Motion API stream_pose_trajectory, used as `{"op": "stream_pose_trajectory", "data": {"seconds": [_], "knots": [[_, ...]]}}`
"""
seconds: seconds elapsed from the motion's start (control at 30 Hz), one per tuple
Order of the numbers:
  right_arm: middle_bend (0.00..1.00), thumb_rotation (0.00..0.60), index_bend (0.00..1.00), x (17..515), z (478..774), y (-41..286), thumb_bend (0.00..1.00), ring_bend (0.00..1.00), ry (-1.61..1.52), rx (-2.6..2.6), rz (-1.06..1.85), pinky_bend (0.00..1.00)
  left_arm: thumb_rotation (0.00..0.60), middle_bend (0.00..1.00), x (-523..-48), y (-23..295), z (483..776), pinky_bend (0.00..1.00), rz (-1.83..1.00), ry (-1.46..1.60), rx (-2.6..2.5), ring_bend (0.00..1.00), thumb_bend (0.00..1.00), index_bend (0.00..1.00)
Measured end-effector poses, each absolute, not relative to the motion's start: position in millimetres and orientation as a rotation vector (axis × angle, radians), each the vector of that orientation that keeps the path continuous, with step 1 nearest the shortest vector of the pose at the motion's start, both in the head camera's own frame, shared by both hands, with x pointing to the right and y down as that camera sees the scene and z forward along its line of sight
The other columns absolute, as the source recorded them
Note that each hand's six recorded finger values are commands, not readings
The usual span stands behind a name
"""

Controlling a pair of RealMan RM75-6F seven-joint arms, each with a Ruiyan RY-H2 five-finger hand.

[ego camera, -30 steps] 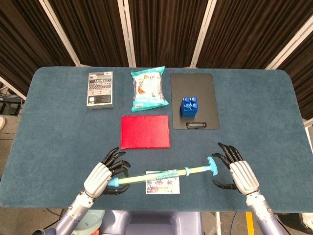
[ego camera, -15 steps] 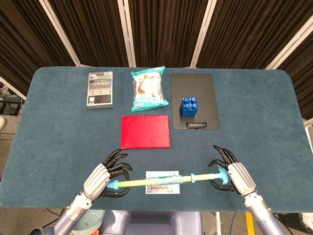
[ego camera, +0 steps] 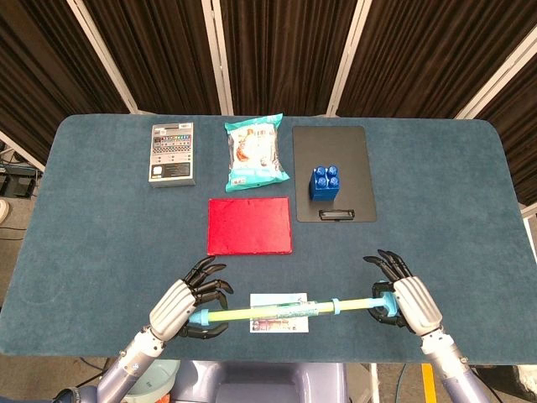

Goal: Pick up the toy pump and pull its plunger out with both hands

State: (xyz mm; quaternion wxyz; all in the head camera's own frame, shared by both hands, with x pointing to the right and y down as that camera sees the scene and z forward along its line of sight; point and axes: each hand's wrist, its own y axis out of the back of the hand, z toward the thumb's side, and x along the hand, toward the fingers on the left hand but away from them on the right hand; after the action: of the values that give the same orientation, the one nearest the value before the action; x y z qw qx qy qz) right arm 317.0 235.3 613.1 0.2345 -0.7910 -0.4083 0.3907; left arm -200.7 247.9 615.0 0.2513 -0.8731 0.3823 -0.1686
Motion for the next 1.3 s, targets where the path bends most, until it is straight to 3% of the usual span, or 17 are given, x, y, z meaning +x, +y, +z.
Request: {"op": "stream_pose_trajectory", "data": {"seconds": [0.23, 0.4, 1.3], "knots": [[0.23, 0.600, 0.86, 325.4, 613.5, 229.1, 0.53, 0.00, -1.125, -2.115, 1.100, 0.00, 0.600, 0.36, -207.5, 245.9, 607.2, 0.01, -0.447, 1.061, -2.382, 0.10, 0.41, 0.72], [0.24, 0.600, 0.88, 332.2, 613.9, 223.6, 0.46, 0.00, -1.106, -2.072, 1.130, 0.00, 0.600, 0.36, -217.0, 241.8, 600.7, 0.01, -0.444, 1.080, -2.362, 0.10, 0.41, 0.72], [0.24, 0.600, 0.89, 379.0, 609.5, 171.0, 0.40, 0.00, -1.181, -1.885, 1.233, 0.00, 0.600, 0.36, -272.1, 227.0, 564.6, 0.01, -0.433, 1.141, -2.281, 0.10, 0.41, 0.72]]}}
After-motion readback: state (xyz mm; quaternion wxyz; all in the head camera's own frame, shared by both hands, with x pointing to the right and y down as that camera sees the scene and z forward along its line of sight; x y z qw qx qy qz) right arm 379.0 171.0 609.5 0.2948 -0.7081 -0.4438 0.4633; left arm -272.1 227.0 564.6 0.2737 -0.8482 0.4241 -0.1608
